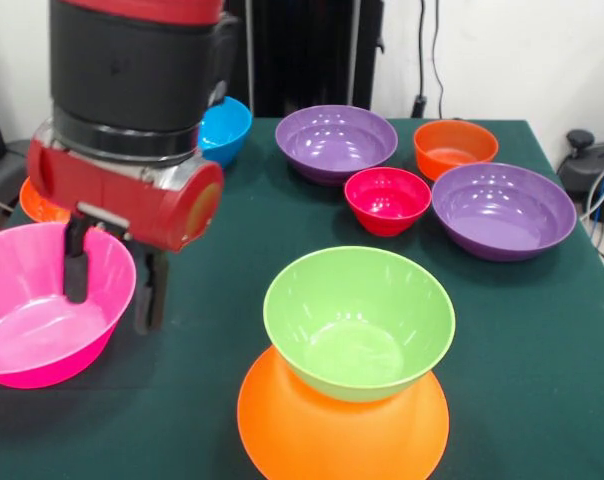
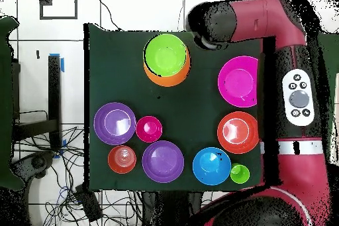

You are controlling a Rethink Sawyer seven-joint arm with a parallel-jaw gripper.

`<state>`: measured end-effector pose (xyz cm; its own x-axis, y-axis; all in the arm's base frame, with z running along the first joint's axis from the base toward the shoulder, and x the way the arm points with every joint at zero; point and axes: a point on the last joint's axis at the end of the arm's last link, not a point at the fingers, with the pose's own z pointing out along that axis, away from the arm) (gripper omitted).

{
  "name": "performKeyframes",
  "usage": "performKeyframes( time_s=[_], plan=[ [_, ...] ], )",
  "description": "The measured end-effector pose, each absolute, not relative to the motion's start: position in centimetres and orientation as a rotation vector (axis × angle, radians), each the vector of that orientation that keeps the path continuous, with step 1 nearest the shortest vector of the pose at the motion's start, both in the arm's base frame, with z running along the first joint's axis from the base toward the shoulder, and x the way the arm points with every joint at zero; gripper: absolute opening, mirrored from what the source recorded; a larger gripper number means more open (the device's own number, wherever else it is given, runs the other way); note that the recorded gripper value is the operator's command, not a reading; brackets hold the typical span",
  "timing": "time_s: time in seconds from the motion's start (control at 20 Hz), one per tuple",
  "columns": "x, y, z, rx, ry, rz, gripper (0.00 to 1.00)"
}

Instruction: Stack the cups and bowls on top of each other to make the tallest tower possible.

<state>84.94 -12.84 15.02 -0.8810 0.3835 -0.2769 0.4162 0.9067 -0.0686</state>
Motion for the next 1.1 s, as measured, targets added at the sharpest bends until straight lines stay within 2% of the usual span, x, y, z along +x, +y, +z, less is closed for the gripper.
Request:
performKeyframes(
  time_s=[0.3,0.75,1.1],
  plan=[
    [85.3,-15.0,12.2,0.404,2.870,-0.181,1.00],
    [85.5,-16.0,8.0,0.405,2.834,-0.115,1.00],
    [85.1,-16.8,6.2,0.409,2.815,-0.120,1.00]
  ],
)
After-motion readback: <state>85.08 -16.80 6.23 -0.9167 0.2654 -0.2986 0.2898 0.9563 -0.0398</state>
